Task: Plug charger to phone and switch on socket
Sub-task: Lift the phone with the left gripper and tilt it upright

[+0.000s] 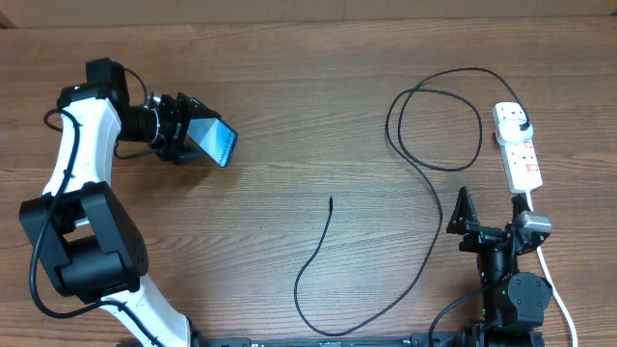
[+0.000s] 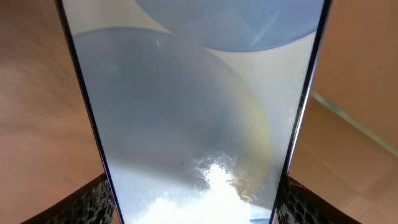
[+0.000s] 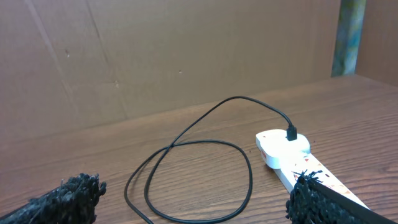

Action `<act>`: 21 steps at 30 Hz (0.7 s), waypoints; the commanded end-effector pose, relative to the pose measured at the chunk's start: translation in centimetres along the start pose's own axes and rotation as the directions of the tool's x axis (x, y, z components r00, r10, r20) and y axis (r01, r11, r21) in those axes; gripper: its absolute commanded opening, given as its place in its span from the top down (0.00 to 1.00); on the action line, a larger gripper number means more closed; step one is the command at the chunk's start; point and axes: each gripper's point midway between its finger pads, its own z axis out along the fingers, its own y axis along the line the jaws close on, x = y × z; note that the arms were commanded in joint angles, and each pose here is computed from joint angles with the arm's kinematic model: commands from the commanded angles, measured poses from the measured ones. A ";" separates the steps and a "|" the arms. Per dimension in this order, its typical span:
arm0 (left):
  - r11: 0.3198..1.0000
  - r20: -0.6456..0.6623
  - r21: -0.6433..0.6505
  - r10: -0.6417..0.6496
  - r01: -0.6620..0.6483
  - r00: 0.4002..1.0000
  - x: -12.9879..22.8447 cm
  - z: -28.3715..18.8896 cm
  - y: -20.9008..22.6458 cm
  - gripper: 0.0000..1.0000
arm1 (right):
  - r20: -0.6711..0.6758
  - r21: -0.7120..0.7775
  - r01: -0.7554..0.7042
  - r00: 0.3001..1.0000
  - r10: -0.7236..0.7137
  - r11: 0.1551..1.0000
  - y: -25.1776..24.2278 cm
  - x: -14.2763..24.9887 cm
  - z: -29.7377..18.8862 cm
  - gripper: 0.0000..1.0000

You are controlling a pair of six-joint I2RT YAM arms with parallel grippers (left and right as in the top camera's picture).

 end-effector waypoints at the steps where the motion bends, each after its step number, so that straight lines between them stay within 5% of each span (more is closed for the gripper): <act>1: 0.981 -0.158 0.181 -0.042 0.071 0.987 3.9 -1.8 -4.0 0.96 | -0.001 -0.003 0.005 1.000 -0.005 1.000 0.0 0.3 0.0 0.00; 21: 0.912 -0.425 0.296 -0.141 0.285 0.894 8.6 -3.9 -6.5 0.96 | -0.001 -0.003 0.005 1.000 -0.005 1.000 0.0 0.3 0.0 0.00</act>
